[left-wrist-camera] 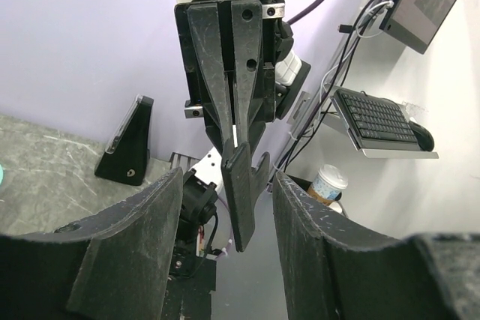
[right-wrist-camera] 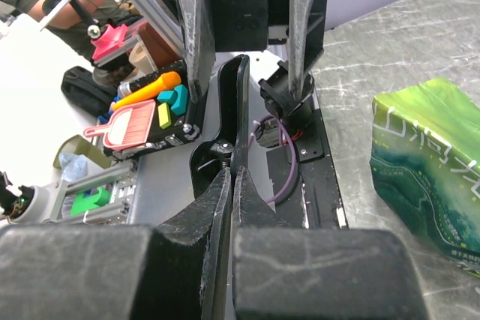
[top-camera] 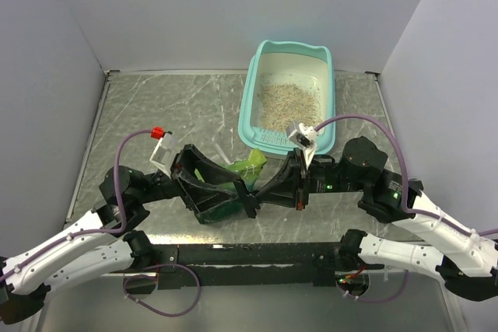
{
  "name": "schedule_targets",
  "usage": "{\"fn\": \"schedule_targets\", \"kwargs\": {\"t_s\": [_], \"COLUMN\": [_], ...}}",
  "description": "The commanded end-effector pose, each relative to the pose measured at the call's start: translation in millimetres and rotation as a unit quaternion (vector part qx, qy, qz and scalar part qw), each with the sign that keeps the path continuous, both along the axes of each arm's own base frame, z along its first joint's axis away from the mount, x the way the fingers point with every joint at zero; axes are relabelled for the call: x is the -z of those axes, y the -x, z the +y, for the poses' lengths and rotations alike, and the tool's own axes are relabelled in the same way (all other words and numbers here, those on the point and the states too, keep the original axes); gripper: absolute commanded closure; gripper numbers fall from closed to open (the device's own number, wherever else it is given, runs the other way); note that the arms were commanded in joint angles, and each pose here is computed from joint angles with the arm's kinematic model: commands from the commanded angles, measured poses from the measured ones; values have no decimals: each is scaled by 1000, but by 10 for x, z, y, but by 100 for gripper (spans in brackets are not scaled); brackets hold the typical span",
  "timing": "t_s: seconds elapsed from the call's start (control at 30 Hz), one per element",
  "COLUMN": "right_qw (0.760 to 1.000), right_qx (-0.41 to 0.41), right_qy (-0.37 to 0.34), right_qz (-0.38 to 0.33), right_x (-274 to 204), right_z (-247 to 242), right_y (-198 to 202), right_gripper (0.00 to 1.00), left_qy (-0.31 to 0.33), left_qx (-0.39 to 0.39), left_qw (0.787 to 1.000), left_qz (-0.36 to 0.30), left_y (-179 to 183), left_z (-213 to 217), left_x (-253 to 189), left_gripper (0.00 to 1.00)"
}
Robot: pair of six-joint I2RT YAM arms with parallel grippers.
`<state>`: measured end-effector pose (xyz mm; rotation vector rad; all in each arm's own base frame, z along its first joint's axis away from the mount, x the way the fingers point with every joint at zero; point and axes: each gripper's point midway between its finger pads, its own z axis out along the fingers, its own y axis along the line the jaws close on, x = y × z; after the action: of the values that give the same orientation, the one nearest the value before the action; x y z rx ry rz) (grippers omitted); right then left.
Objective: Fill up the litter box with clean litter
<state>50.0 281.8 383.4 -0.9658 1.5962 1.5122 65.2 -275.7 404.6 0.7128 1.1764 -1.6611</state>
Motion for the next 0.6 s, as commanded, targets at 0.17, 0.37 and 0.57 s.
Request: {"fn": "schedule_targets", "kwargs": {"t_s": [0.17, 0.37, 0.57], "right_qw": [999, 999, 999], "right_qx": [-18, -32, -30], "right_qy": [-37, -38, -28], "right_qz": [-16, -14, -8], "right_x": [-197, -175, -131], "right_z": [66, 83, 96], "right_y": [31, 70, 60], "right_gripper": [100, 100, 100], "left_qy": [20, 25, 27], "left_qx": [-1, 4, 12], "left_qw": [1000, 999, 999], "left_qz": [-17, -22, -28], "left_y": [-1, 19, 45], "left_z": [8, 8, 5], "left_x": [-143, -161, -157], "left_gripper": [53, 63, 85]}}
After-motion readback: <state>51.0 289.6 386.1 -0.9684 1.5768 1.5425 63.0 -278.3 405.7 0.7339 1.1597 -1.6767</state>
